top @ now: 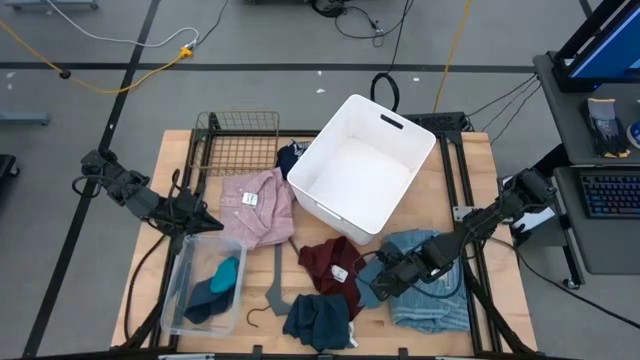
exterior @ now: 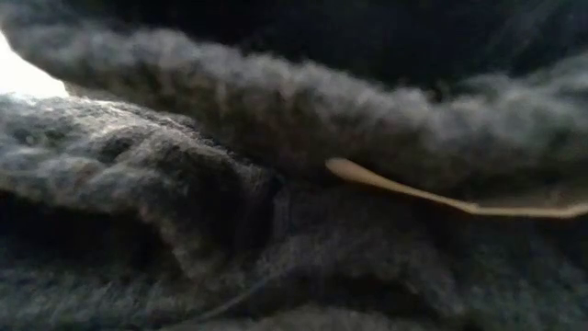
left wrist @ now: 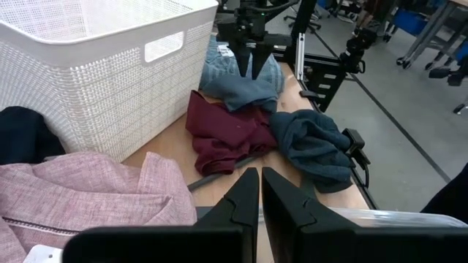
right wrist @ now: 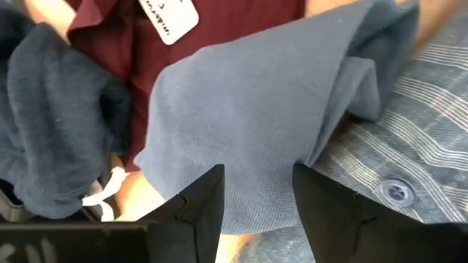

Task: Pick & Place Cloths
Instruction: Put the blue sock into the transparent bin

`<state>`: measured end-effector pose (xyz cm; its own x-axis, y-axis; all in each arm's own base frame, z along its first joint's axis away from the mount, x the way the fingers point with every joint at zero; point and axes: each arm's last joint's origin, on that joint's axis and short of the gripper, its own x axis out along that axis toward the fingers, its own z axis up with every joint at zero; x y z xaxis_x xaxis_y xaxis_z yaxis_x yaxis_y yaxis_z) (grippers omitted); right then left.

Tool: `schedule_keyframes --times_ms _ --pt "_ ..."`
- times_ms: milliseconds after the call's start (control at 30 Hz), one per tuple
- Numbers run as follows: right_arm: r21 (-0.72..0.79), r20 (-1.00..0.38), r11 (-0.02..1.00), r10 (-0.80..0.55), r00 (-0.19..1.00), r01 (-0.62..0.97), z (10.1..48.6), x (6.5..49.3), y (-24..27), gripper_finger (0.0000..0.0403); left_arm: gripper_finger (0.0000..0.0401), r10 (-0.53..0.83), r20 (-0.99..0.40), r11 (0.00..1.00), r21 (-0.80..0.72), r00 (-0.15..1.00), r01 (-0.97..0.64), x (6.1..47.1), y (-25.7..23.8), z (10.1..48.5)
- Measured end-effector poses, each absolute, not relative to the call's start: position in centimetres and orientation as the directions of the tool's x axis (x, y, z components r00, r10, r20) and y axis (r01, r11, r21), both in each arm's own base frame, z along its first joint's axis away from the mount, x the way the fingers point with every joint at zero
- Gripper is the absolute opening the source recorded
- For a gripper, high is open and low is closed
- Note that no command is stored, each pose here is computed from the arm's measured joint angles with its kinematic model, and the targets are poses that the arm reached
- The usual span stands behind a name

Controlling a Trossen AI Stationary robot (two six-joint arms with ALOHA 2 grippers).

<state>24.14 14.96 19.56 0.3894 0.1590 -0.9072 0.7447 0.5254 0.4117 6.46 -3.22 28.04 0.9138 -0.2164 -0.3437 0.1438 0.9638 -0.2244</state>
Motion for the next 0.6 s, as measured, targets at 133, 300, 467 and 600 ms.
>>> schedule_keyframes --times_ms 133,300,467,600 --pt "0.398 -0.914 0.511 0.150 0.377 0.762 19.5 24.0 14.9 0.0153 0.0019 -0.216 -0.344 0.964 -0.224 0.914 0.144 6.5 -3.2 28.0" --pt "0.371 -0.925 0.511 0.134 0.354 0.775 19.1 24.0 14.9 0.0153 0.0019 -0.216 -0.344 0.964 -0.222 0.914 0.145 6.5 -3.2 28.0" --pt "0.365 -0.928 0.503 0.129 0.350 0.783 18.3 24.3 15.0 0.0153 0.0019 -0.216 -0.343 0.964 -0.222 0.914 0.144 6.5 -3.2 28.0" --pt "0.358 -0.932 0.473 0.125 0.341 0.805 18.1 24.1 14.8 0.0151 0.0019 -0.216 -0.341 0.964 -0.223 0.915 0.145 6.5 -3.2 28.1"
